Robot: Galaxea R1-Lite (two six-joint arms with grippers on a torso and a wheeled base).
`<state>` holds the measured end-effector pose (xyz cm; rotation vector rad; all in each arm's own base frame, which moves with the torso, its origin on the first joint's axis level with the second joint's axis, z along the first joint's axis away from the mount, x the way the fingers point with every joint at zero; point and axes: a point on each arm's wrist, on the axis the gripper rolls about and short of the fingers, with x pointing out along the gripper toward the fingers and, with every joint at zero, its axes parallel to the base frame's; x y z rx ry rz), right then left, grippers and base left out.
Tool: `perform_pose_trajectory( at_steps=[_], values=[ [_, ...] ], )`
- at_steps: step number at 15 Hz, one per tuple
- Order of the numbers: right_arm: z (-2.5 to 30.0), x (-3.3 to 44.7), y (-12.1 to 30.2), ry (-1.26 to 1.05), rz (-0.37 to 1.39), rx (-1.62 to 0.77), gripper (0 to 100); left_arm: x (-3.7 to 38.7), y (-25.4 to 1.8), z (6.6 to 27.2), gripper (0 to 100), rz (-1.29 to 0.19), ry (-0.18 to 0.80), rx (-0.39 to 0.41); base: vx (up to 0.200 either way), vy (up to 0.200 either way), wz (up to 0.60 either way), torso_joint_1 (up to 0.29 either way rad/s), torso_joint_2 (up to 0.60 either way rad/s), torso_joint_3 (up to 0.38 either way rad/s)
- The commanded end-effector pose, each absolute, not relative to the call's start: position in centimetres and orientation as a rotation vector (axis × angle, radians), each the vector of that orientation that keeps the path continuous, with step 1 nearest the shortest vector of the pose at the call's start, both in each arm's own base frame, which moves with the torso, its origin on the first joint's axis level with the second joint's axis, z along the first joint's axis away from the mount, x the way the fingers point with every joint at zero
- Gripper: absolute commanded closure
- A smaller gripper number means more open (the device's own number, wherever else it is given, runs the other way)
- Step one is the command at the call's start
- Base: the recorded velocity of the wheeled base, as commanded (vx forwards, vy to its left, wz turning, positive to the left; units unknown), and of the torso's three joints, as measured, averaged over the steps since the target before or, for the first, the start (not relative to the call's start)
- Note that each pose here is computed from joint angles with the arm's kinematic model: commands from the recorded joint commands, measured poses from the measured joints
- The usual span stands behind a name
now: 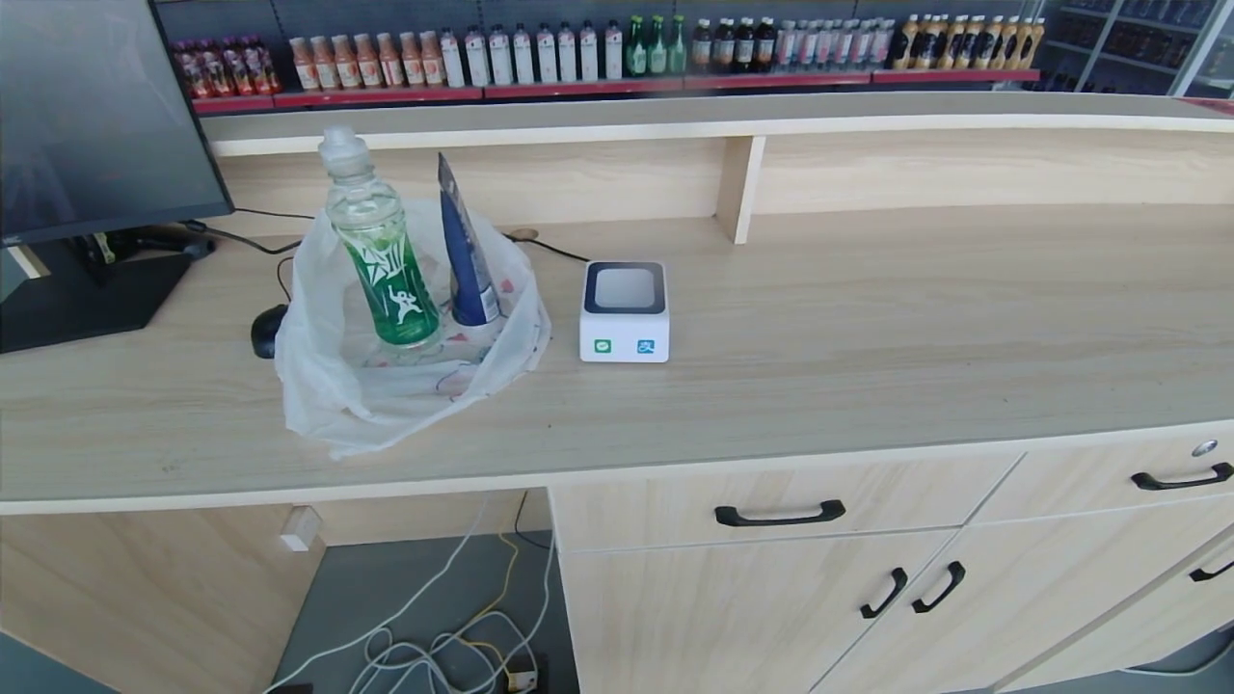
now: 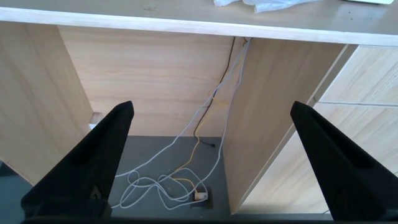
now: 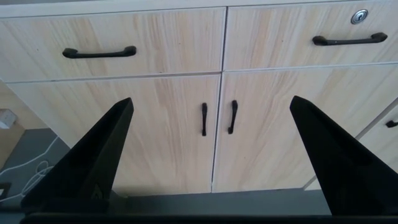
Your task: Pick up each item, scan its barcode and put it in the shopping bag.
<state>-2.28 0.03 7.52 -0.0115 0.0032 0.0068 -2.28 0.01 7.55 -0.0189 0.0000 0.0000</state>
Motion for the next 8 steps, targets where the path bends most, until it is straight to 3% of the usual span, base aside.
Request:
perform_pose_trajectory(
  at_steps=[1,2,3,8],
  values=[
    [7.52,-2.27,0.03,0.005,0.008,-0.012,0,-2.27,0.01,7.55,0,-0.002,0.002,-0.018,0.000,0.000,0.00,0.000,0.00,0.000],
    [7.54,-2.27,0.03,0.003,0.008,-0.012,0,-2.28,0.01,7.55,0,-0.002,0.000,-0.018,0.000,0.000,0.00,0.000,0.00,0.000],
    [7.52,-2.27,0.03,0.005,0.008,-0.012,0,-2.27,0.01,7.55,0,0.000,0.002,-0.018,0.000,-0.200,0.00,0.007,0.00,-0.002],
    [7.52,-2.27,0.03,0.005,0.008,-0.012,0,-2.27,0.01,7.55,0,0.000,0.002,-0.018,0.000,0.000,0.00,0.000,0.00,0.000]
  ],
)
